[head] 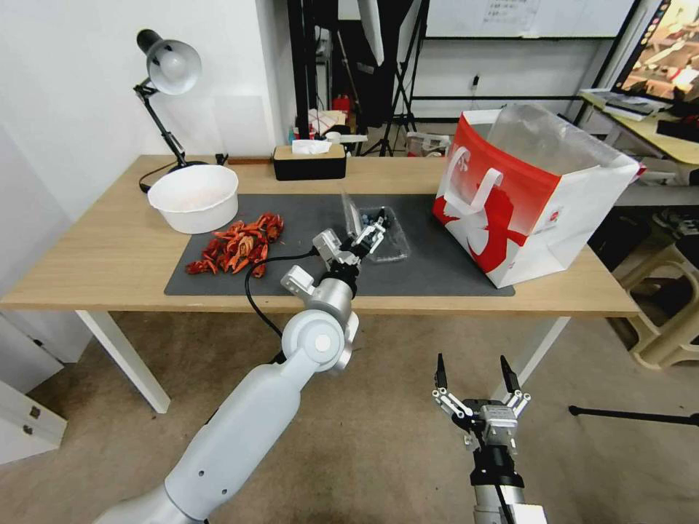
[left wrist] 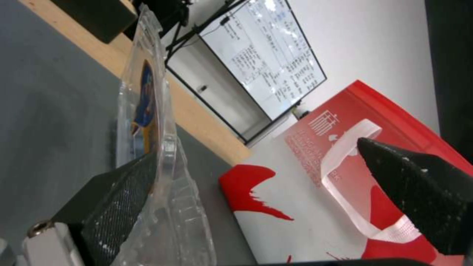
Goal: Close the takeout container lid, then place the container into the takeout bag.
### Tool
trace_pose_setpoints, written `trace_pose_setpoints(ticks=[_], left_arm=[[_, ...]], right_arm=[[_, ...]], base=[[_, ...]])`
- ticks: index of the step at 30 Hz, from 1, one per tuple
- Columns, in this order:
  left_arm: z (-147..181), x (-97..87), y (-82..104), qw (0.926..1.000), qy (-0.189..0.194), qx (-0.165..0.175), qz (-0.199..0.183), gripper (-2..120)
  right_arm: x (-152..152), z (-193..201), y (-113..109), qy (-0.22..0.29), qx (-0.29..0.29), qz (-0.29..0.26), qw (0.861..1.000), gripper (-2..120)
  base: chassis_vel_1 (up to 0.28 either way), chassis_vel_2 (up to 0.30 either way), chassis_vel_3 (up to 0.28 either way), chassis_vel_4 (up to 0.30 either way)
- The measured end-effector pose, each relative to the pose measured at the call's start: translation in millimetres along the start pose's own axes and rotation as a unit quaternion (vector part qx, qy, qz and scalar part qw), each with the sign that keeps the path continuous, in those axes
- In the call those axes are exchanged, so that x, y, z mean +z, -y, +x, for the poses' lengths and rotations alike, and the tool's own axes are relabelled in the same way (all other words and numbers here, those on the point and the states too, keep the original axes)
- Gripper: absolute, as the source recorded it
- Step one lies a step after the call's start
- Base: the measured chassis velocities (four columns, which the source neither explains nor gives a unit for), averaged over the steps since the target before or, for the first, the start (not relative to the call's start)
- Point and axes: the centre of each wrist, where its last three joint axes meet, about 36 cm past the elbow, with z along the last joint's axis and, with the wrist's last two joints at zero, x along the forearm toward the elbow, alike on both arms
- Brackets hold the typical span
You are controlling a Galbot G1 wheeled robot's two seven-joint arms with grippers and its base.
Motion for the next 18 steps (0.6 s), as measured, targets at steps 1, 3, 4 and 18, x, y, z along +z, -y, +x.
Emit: trace_pose_setpoints(ticks=[1,3,4,18], left_arm=[[-1.0,-0.2,-0.3,1.0000,-0.002,0.002,-0.002,100],[-2.7,-0.6,-0.2,1.0000,-0.006,0.005,-0.005,100],[-4.0,-0.8,-0.3,0.9999,-0.009,0.007,-0.007,100],[-20.5,1.4,-1.4,0.9979,-0.036,0.050,-0.021,100]], right_arm=[[0.0,-0.2,0.0,0.000,0.000,0.000,1.000,100],[-0.1,-0.8,0.0,0.001,0.000,0.000,1.000,100],[-0.1,-1.3,0.0,0.002,0.000,0.000,1.000,100],[2.6,-2.4,1.3,0.000,0.000,0.004,1.000,100]], base=[[0.000,0.000,0.000,0.000],[0.000,0.000,0.000,0.000],[0.000,0.000,0.000,0.000],[0.000,0.000,0.000,0.000]])
